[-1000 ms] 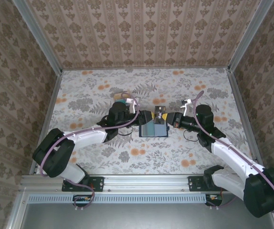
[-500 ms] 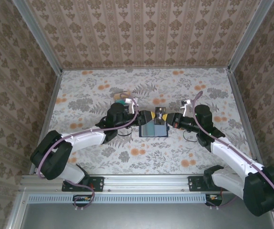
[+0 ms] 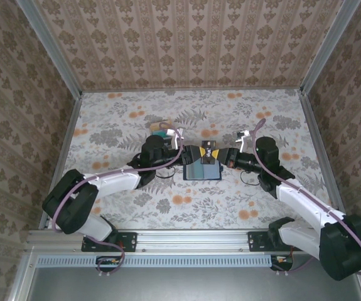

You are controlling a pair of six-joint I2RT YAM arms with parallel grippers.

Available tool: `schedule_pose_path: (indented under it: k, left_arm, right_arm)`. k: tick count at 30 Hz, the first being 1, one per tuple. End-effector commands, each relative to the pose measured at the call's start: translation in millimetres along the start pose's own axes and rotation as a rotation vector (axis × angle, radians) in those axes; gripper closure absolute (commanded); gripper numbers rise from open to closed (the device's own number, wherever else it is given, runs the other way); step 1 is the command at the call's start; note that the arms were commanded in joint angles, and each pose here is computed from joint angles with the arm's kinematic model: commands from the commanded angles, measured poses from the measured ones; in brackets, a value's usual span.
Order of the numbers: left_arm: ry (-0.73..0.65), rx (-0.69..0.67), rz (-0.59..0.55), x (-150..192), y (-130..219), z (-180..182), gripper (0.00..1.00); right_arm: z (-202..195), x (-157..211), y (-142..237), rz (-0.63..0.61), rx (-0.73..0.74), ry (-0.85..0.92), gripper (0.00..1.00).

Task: Take the credit cards out of the card holder

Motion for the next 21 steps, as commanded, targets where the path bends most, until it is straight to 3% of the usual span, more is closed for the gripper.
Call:
schedule_pose_path:
  k: [1, 7, 13, 15, 17, 21]
  left_arm:
    - [-0.024, 0.069, -0.015, -6, -1, -13, 0.68]
    - [-0.034, 0.09, -0.027, -7, 2, -19, 0.81]
    - [-0.046, 0.089, -0.033, -6, 5, -19, 0.96]
    - [-0.053, 0.07, -0.022, -5, 7, -17, 1.0]
    - [-0.066, 0.048, -0.001, -2, 9, -14, 1.0]
    - [-0.12, -0.074, 0.081, 8, 20, 1, 1.0]
  right_arm:
    - [3, 4, -2, 0.022, -0.039, 0.006, 1.0]
    - [-4, 4, -4, 0.028, -0.014, 0.013, 1.0]
    - [-14, 6, -8, 0.042, 0.013, 0.01, 0.68]
    - [-19, 7, -7, 0.036, 0.038, 0.012, 0.49]
    - [-23, 6, -4, 0.016, 0.07, 0.018, 0.33]
    - [-28, 5, 5, -0.027, 0.131, 0.047, 0.12]
Point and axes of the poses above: each hand's point on the last joint's axis, 136 mm out from that joint toward the fingers, its own y axis back along the fingers, its own z axis along the line the jaws close on, x = y × z, the point moved 3 cm from there along y, back along the fingers, and after that the axes turned 13 degrees about -y, right-handed, at the moved point
